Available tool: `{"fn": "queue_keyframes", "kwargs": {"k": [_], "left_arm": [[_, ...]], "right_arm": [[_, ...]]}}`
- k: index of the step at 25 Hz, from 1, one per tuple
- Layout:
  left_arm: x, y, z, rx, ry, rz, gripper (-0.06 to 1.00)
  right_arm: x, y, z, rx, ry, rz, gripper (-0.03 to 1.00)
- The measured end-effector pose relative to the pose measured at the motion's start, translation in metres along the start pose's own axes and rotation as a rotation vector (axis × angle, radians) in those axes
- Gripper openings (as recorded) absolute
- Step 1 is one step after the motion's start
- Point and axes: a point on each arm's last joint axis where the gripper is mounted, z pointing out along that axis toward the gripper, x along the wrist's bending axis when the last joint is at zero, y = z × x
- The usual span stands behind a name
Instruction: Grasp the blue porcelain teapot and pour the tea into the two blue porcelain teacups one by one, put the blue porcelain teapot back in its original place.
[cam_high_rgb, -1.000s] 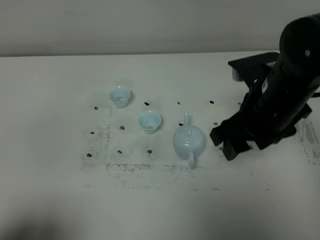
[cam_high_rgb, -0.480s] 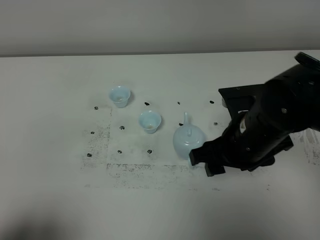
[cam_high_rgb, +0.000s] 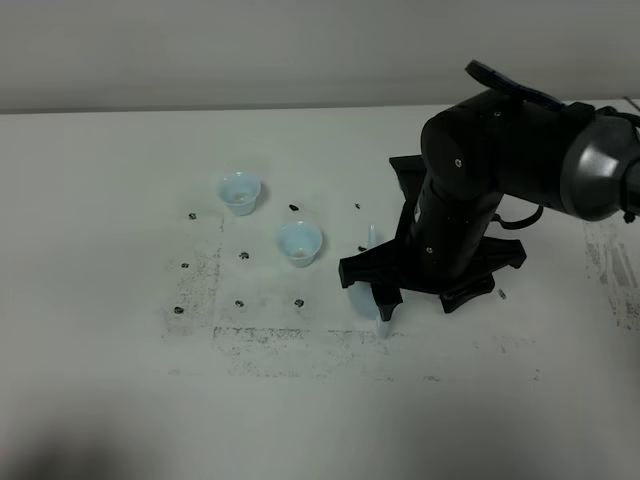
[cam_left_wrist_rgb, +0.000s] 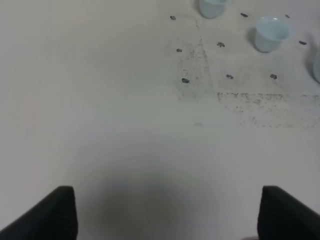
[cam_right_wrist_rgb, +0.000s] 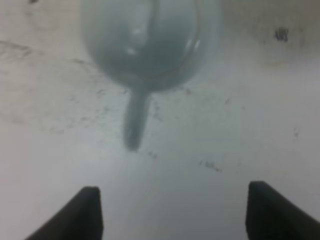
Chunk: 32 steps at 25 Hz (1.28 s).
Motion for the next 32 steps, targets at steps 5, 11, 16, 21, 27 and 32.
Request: {"fn": "queue_keyframes", "kwargs": {"k": [5, 11, 16, 21, 27, 32], "left_arm": [[0.000, 0.000, 0.000, 0.000, 0.000, 0.000, 0.70], [0.000, 0.000, 0.000, 0.000, 0.000, 0.000, 0.70], [0.000, 0.000, 0.000, 0.000, 0.000, 0.000, 0.70], [0.000, 0.000, 0.000, 0.000, 0.000, 0.000, 0.70], [0.000, 0.000, 0.000, 0.000, 0.000, 0.000, 0.70], [0.000, 0.000, 0.000, 0.000, 0.000, 0.000, 0.70]], "right_arm": [[-0.002, 0.007, 0.007, -0.016, 0.032, 0.064, 0.58], [0.004, 0.008, 0.006, -0.020, 0.088, 0.098, 0.58], [0.005, 0.012, 0.008, -0.051, 0.108, 0.096, 0.58], [0.006, 0.014, 0.024, -0.022, 0.095, 0.090, 0.58], [0.006, 0.016, 0.034, -0.013, 0.090, 0.053, 0.58], [0.007, 0.018, 0.040, -0.017, 0.090, 0.047, 0.58]]}}
